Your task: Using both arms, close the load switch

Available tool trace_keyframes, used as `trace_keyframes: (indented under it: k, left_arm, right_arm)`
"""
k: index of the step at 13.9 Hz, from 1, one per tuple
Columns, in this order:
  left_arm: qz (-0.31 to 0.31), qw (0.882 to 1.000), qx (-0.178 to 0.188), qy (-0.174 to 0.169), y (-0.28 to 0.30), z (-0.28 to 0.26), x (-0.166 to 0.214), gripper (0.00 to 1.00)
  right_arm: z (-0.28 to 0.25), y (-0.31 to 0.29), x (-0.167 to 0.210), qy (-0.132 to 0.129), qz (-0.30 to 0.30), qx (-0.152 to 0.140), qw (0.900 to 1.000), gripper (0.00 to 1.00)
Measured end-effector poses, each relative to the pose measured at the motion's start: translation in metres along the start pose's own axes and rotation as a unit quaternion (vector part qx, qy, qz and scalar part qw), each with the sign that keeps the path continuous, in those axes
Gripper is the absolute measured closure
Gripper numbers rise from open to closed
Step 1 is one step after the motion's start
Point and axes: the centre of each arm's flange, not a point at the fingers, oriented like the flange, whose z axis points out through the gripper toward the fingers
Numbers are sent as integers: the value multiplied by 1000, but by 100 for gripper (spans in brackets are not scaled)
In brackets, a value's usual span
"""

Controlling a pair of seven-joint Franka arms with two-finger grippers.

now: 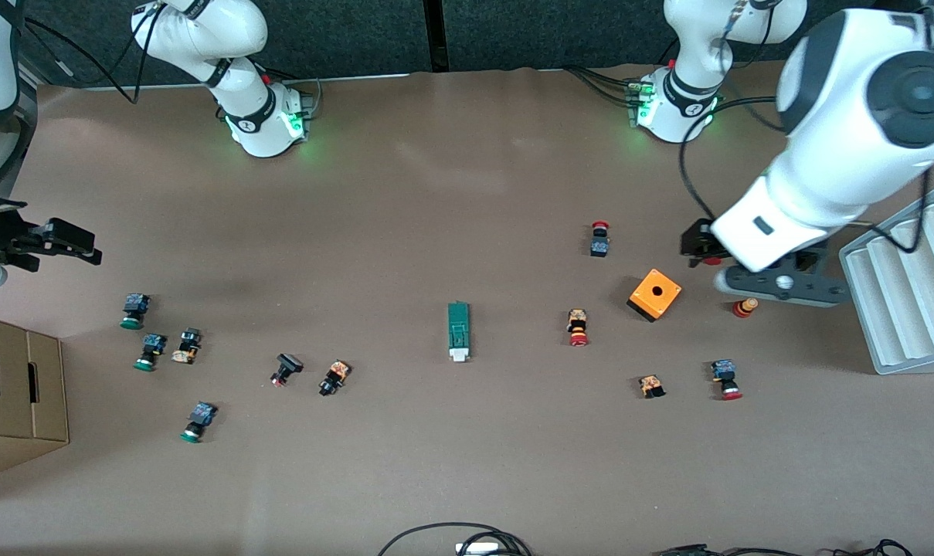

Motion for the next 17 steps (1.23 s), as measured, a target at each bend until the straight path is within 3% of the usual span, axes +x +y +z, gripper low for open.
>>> trace_keyframes:
  k: [4, 9, 17]
  left_arm:
    - [-31, 999, -4, 23, -39, 7, -19, 0]
    - [-67, 998, 1, 1, -77, 26, -50, 0]
    - [-70, 998, 1, 4, -79, 26, -53, 0]
  right_arm:
    - [0, 0, 0, 0, 0, 0, 1000, 0]
    - [0, 0, 0, 0, 0, 0, 1000, 0]
    - [0, 0, 0, 0, 0, 0, 1000, 0]
